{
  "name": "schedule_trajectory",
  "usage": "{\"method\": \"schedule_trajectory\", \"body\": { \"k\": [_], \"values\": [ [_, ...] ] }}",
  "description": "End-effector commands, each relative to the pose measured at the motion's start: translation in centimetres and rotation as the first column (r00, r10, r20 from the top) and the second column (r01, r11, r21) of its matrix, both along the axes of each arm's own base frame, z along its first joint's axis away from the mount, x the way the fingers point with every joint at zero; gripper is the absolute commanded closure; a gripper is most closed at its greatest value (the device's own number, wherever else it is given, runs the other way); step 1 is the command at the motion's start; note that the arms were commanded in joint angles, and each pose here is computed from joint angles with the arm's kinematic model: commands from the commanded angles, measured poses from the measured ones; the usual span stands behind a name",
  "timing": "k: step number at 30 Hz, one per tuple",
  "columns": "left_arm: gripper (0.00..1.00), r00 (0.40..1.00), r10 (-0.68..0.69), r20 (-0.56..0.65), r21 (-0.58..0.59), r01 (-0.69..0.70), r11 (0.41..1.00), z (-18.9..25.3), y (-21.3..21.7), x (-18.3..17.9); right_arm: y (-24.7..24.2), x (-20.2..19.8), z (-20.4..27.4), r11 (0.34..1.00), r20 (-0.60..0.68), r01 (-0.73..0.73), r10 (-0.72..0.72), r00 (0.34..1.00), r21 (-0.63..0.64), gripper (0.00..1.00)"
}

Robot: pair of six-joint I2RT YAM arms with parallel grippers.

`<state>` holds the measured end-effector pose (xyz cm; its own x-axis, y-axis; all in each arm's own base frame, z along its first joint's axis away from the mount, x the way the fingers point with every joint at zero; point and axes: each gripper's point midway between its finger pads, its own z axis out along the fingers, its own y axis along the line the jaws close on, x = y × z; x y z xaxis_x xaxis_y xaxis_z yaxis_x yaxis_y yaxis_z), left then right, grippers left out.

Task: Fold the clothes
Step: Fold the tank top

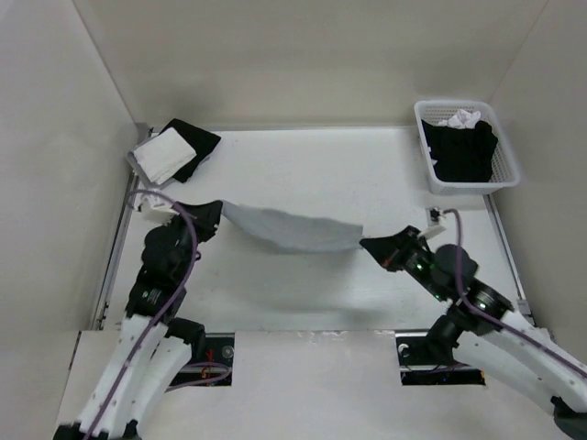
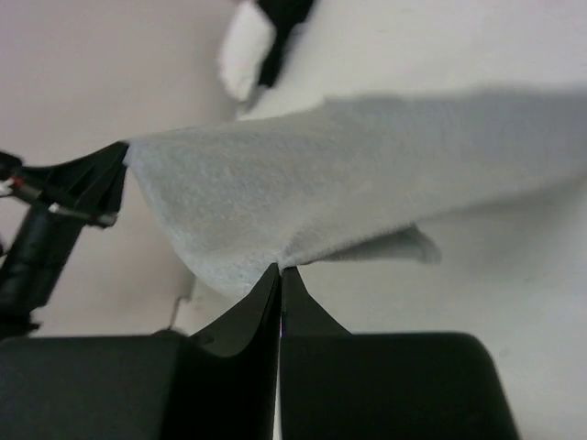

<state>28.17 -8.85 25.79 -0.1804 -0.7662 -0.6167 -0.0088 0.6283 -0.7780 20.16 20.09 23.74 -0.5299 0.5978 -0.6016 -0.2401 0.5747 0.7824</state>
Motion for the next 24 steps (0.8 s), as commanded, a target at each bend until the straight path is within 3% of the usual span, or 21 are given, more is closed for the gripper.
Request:
{"method": "schedule_trajectory", "body": {
  "k": [1, 6, 10, 13, 20, 24],
  "values": [
    [1.0, 0.999, 0.013, -0.042, 0.064, -0.01, 0.998, 1.5, 1.5, -4.5, -3.2, -3.7, 1.6, 0.996, -0.032, 0.035, -0.038, 0.999, -0.081, 0.99],
    [1.0, 1.0, -0.001, -0.012, 0.073, 0.002, 0.997, 4.1, 1.5, -5.7, -2.6, -5.8, 6.5, 0.999, 0.052, -0.025, 0.026, 0.998, -0.026, 0.99],
    [0.99, 0.999, 0.001, -0.049, 0.127, 0.005, 0.992, 2.8, 0.7, -2.9, -1.5, -3.1, 6.5, 0.99, 0.088, 0.021, -0.009, 0.996, -0.137, 0.98],
    [0.99, 0.994, 0.046, -0.098, 0.169, -0.029, 0.985, 0.3, 0.7, 1.5, -0.2, 1.8, 4.7, 0.985, 0.072, 0.02, -0.008, 0.997, -0.169, 0.99],
    [0.98, 0.96, 0.152, -0.237, 0.185, -0.109, 0.977, -6.4, 0.9, 14.1, -0.4, 17.1, -1.9, 0.989, -0.074, 0.022, -0.033, 0.997, -0.145, 0.98],
    [0.98, 0.954, 0.141, -0.265, 0.175, -0.096, 0.98, -7.2, 0.4, 20.7, -1.3, 24.7, -3.8, 0.988, -0.135, 0.038, -0.058, 0.989, -0.15, 0.99]
  ]
}}
